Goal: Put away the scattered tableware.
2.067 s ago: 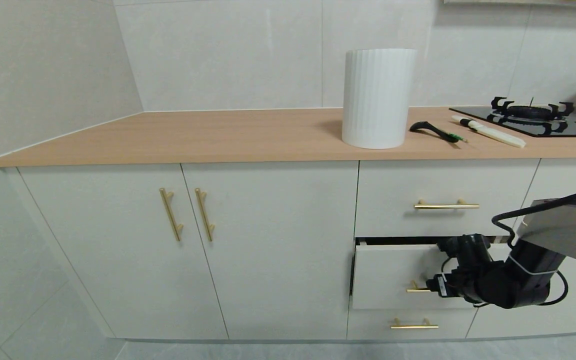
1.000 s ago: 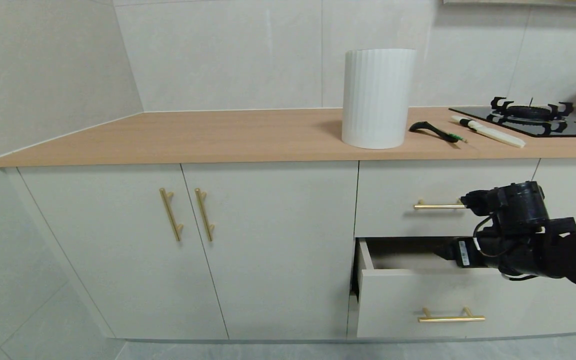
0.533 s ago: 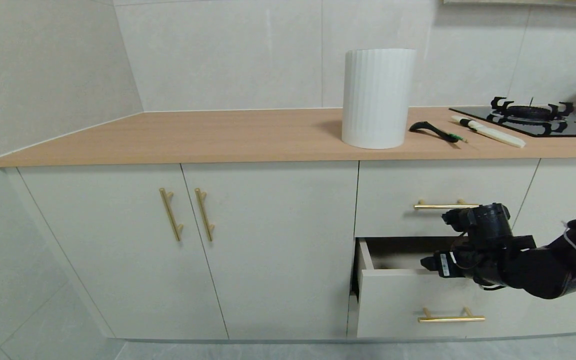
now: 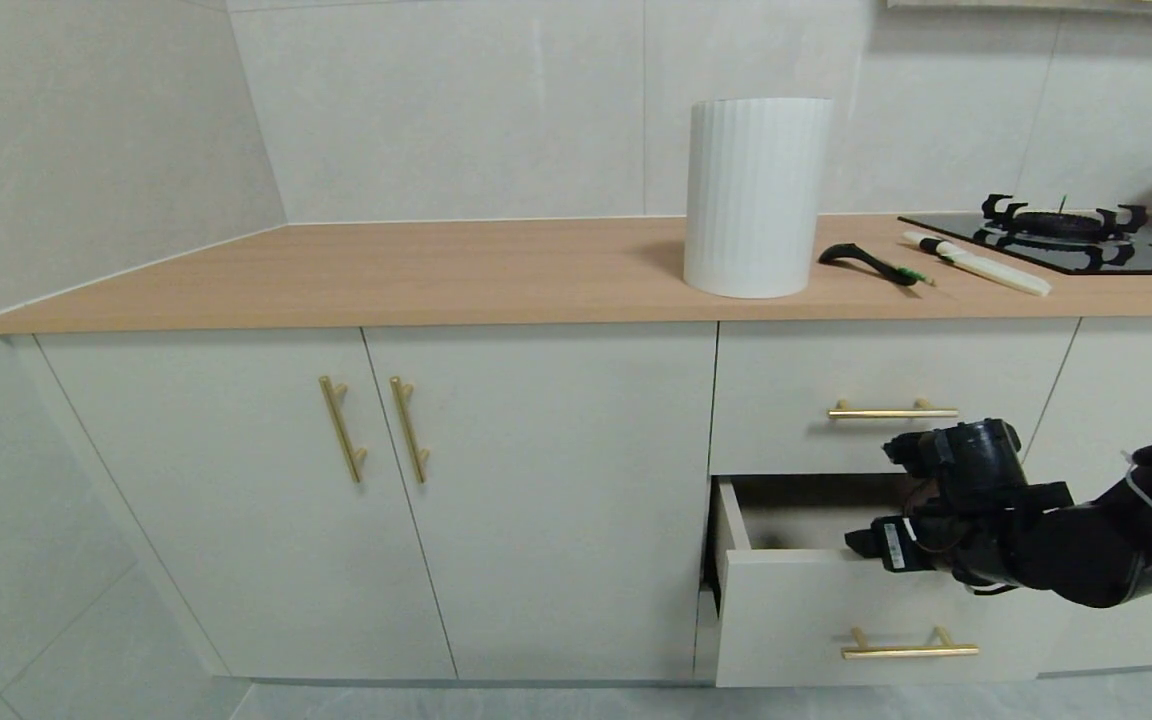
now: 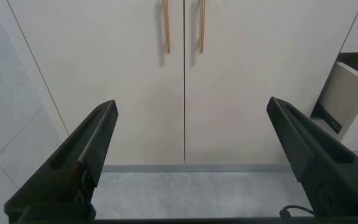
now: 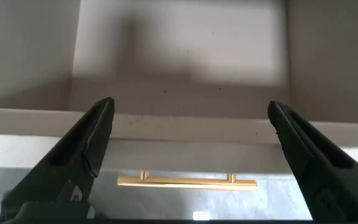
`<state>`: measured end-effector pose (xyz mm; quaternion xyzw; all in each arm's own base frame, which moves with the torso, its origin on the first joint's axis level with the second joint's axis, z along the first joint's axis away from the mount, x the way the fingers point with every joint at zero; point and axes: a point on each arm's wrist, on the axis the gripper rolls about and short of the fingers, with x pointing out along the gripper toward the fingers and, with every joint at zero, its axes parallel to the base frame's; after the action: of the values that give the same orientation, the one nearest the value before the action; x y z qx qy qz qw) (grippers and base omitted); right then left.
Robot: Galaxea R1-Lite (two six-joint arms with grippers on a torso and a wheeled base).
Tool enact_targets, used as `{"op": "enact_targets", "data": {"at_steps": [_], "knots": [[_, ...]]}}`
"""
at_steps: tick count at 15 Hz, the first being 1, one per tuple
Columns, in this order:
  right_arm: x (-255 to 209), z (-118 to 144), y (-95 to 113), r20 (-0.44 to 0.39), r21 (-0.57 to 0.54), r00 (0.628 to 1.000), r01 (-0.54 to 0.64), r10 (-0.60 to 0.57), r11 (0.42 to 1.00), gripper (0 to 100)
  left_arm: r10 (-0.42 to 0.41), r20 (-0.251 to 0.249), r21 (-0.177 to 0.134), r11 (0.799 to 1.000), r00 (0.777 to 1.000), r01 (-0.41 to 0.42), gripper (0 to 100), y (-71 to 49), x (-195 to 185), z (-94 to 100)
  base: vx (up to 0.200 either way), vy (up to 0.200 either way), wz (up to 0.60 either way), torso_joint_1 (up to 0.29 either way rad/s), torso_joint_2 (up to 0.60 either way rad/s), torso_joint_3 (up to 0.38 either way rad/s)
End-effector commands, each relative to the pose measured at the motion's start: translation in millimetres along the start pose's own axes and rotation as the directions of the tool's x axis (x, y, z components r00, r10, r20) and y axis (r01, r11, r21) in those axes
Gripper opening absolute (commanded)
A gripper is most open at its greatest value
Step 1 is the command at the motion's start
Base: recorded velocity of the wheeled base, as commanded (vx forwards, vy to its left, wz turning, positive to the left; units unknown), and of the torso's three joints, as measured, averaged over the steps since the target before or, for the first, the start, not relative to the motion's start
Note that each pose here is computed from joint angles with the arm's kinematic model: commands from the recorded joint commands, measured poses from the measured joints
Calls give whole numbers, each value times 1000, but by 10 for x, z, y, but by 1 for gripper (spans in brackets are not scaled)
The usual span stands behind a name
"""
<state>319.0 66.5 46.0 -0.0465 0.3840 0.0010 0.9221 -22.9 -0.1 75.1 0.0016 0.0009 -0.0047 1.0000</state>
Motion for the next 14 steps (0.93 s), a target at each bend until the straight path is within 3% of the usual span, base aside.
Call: {"op": "enact_targets", "data": {"at_steps": [1, 11, 14], "knots": [[-68, 4, -9, -11, -13, 1000, -1, 1, 1000, 100, 0, -1, 0, 1000, 1000, 0, 100, 0, 1, 0, 0, 0, 0, 0, 0, 0], [-635, -72, -22, -189, -191, 982, -44, 7, 981, 100, 0, 0, 0, 1000, 1000, 0, 100, 0, 1, 2, 0, 0, 0, 0, 0, 0], [-816, -191, 58, -301, -288, 953, -101, 10, 952, 100, 0, -1, 0, 1000, 1000, 0, 100, 0, 1, 0, 0, 0, 0, 0, 0, 0]]}}
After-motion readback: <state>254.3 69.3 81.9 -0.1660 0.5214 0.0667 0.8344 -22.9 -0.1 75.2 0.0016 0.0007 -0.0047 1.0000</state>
